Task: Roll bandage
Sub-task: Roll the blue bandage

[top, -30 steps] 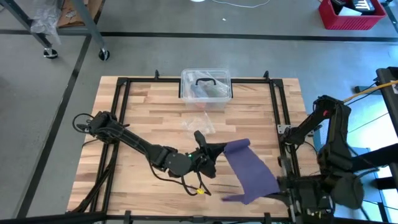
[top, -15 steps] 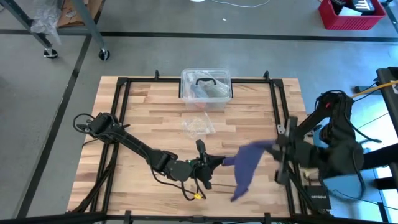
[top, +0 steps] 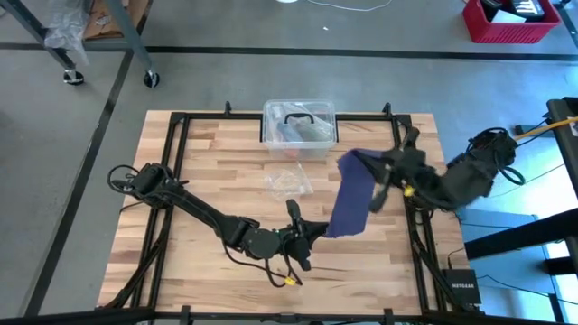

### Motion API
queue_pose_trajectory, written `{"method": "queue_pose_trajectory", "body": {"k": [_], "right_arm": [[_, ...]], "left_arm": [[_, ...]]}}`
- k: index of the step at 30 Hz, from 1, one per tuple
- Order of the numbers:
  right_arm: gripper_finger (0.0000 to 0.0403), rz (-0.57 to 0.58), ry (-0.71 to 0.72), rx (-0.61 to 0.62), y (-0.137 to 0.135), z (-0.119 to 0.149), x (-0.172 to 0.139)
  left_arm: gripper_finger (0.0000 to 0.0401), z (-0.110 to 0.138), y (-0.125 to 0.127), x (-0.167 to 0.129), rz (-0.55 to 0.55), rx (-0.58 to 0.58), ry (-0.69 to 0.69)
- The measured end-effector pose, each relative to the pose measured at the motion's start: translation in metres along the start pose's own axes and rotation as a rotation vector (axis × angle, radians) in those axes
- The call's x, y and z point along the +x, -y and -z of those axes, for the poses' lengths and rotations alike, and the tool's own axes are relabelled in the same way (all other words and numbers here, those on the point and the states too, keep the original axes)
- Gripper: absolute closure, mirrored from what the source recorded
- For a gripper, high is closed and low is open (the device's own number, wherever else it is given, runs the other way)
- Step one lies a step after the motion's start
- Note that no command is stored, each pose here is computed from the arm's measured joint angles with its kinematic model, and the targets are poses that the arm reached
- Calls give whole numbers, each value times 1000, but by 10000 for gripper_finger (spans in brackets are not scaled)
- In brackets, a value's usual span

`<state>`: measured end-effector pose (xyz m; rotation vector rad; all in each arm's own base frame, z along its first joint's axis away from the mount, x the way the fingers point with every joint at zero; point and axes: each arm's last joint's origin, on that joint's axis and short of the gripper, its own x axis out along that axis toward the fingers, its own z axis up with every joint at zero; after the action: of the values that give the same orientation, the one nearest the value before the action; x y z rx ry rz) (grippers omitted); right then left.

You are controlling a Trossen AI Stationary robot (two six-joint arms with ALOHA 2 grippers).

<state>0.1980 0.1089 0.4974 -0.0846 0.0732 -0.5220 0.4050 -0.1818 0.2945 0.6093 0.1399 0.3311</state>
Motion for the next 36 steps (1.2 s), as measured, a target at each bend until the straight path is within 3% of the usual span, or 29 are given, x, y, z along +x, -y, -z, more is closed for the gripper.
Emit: {"method": "queue_pose_trajectory", "body": {"k": [6,14,21,27,36], "right_arm": [[382,-18,-176,-30,18,24,30],[248,-22,-567,-13,33,68,74],[170,-180,-766,34,23,88,101],[158,-335,-877,109,21,91,97],[161,-340,-913,180,38,81,71]], "left_arm": [[401,4,-4,6,-7,-1,-12],[401,6,-3,6,7,-10,-29],[401,16,-4,11,19,-41,-86],[401,20,-5,14,17,-58,-107],[401,19,-5,13,17,-62,-105]]}}
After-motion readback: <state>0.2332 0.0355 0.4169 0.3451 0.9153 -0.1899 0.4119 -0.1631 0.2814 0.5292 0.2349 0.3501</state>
